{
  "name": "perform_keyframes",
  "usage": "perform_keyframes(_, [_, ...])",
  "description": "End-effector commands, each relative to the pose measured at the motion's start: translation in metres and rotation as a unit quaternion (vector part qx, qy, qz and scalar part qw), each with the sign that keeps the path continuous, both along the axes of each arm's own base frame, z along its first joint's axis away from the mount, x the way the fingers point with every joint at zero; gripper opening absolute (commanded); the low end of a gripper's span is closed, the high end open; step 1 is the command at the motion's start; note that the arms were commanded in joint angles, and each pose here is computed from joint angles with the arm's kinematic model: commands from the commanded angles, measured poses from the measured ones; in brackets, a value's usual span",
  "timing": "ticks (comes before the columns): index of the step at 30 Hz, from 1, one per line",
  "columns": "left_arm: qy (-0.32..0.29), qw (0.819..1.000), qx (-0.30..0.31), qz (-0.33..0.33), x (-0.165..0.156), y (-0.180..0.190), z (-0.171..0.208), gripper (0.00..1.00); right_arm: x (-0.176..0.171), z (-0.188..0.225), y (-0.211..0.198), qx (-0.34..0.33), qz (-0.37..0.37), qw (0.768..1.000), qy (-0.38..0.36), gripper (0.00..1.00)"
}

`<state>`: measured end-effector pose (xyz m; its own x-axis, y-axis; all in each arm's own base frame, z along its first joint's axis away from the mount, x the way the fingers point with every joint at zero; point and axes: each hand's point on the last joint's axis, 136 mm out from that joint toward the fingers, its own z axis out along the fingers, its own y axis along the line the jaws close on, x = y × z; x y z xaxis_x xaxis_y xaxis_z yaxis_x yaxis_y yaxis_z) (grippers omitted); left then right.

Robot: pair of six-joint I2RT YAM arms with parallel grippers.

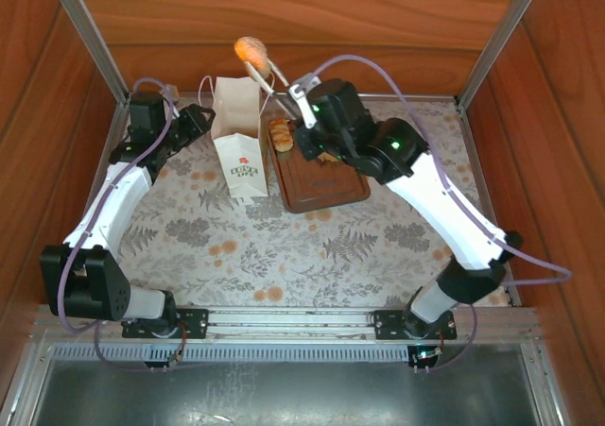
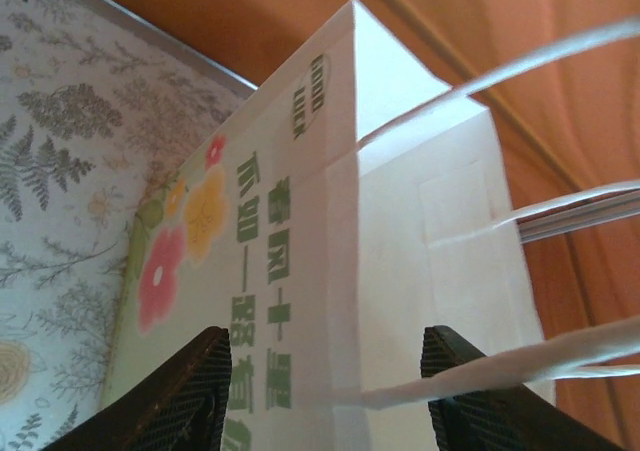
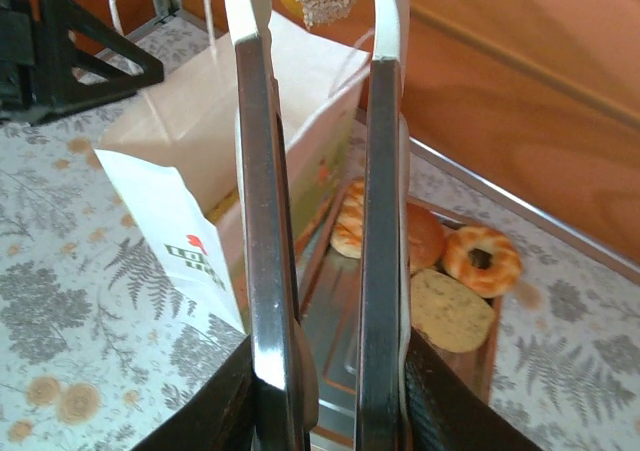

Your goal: Place the fake bread into the paper bag

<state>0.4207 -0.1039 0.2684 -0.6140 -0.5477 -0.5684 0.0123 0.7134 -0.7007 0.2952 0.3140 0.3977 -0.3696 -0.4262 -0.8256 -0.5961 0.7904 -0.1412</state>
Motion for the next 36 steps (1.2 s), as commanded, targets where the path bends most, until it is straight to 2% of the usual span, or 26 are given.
perform_keyframes(1, [-0.014,1.0,0.001,-0.001,0.0,0.0,0.004,0.53,0.005,0.002,0.024,0.032,-0.002,0.999,0.016,0.26])
perform_keyframes(6, [-0.008,1.0,0.002,0.005,-0.001,0.003,-0.002,0.49,0.016,-0.021,0.042,0.017,-0.005,0.999,0.039,0.27])
perform_keyframes(10, [-0.007,1.0,0.001,0.008,-0.002,0.005,-0.004,0.47,0.022,-0.046,0.046,-0.026,-0.012,0.998,0.059,0.28])
perform_keyframes(16, [-0.006,1.0,-0.003,0.011,-0.003,0.006,-0.006,0.47,0.03,-0.073,0.042,-0.095,-0.021,0.993,0.066,0.29])
perform_keyframes(25, [-0.005,1.0,-0.003,0.014,-0.003,0.008,-0.006,0.47,0.038,-0.088,0.025,-0.186,-0.033,0.981,0.047,0.32])
perform_keyframes(33, [-0.002,1.0,-0.007,0.013,-0.003,0.007,-0.006,0.47,0.037,-0.095,0.022,-0.216,-0.025,0.975,0.047,0.47])
perform_keyframes(36, [-0.002,1.0,-0.01,0.011,-0.004,0.006,-0.005,0.47,0.036,-0.096,0.023,-0.216,-0.022,0.975,0.049,0.48])
